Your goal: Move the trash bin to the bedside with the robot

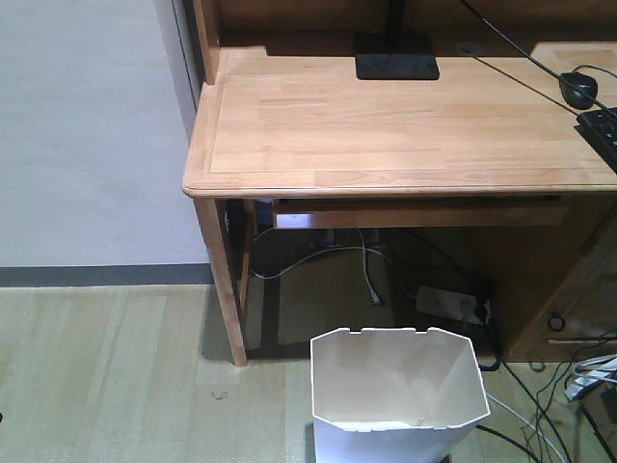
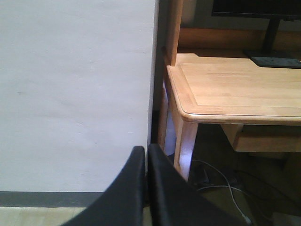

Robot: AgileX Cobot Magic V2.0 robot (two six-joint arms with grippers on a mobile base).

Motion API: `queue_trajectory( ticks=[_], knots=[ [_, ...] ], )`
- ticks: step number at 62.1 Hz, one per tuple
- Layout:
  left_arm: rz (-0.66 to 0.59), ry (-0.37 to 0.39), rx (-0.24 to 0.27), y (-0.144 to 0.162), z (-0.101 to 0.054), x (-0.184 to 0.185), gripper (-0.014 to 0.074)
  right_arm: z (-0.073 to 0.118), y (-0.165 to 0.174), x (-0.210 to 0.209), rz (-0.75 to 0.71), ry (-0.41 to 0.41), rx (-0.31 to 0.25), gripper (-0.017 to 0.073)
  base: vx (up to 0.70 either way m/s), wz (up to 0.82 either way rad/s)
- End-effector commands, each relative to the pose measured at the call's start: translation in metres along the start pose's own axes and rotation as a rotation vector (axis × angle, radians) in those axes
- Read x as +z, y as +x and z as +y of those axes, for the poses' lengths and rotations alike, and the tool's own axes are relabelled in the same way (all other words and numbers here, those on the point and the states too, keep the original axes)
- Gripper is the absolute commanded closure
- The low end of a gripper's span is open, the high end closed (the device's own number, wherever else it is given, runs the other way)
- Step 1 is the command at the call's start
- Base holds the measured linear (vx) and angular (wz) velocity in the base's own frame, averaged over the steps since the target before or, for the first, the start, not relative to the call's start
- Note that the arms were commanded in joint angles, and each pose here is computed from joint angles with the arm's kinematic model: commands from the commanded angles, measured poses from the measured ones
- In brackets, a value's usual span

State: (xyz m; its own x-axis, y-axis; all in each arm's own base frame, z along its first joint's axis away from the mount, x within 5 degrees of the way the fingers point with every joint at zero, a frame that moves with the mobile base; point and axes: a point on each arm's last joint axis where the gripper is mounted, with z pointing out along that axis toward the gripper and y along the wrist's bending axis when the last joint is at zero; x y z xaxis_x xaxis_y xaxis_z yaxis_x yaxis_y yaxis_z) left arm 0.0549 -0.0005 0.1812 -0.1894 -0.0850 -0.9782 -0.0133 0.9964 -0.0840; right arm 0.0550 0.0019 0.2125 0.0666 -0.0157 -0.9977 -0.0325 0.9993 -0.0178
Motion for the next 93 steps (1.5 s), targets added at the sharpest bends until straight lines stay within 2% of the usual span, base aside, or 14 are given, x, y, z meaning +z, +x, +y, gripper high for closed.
queue_trajectory(
  ticks=[1, 6, 30, 40, 46, 64, 77, 93],
  knots=[
    [-0.072, 0.004, -0.010, -0.003, 0.000, 0.000, 0.0599, -0.001, -0.028, 0.002, -0.092, 0.003, 0.014, 0.0568, 0.00, 0.00],
    [-0.072, 0.004, -0.010, -0.003, 0.000, 0.000, 0.0599, -0.001, -0.038, 0.006, -0.051, 0.001, 0.030, 0.0568, 0.00, 0.00],
    [-0.072, 0.004, -0.010, -0.003, 0.000, 0.000, 0.0599, -0.001, -0.083, 0.047, 0.143, -0.006, 0.021, 0.0568, 0.00, 0.00],
    [-0.072, 0.004, -0.010, -0.003, 0.000, 0.000, 0.0599, 0.000, -0.080, 0.057, 0.245, -0.011, 0.053, 0.0568, 0.00, 0.00],
    [-0.072, 0.004, -0.010, -0.003, 0.000, 0.000, 0.0599, 0.000, -0.076, 0.060, 0.270, -0.012, 0.051, 0.0568, 0.00, 0.00],
    [-0.072, 0.004, -0.010, -0.003, 0.000, 0.000, 0.0599, 0.000, -0.077, 0.061, 0.251, -0.010, 0.048, 0.0557, 0.00, 0.00],
    [-0.072, 0.004, -0.010, -0.003, 0.000, 0.000, 0.0599, -0.001, -0.078, 0.062, 0.239, -0.011, 0.032, 0.0479, 0.00, 0.00],
    [-0.072, 0.004, -0.010, -0.003, 0.000, 0.000, 0.0599, 0.000, -0.078, 0.062, 0.244, -0.013, 0.017, 0.0267, 0.00, 0.00]
  ],
)
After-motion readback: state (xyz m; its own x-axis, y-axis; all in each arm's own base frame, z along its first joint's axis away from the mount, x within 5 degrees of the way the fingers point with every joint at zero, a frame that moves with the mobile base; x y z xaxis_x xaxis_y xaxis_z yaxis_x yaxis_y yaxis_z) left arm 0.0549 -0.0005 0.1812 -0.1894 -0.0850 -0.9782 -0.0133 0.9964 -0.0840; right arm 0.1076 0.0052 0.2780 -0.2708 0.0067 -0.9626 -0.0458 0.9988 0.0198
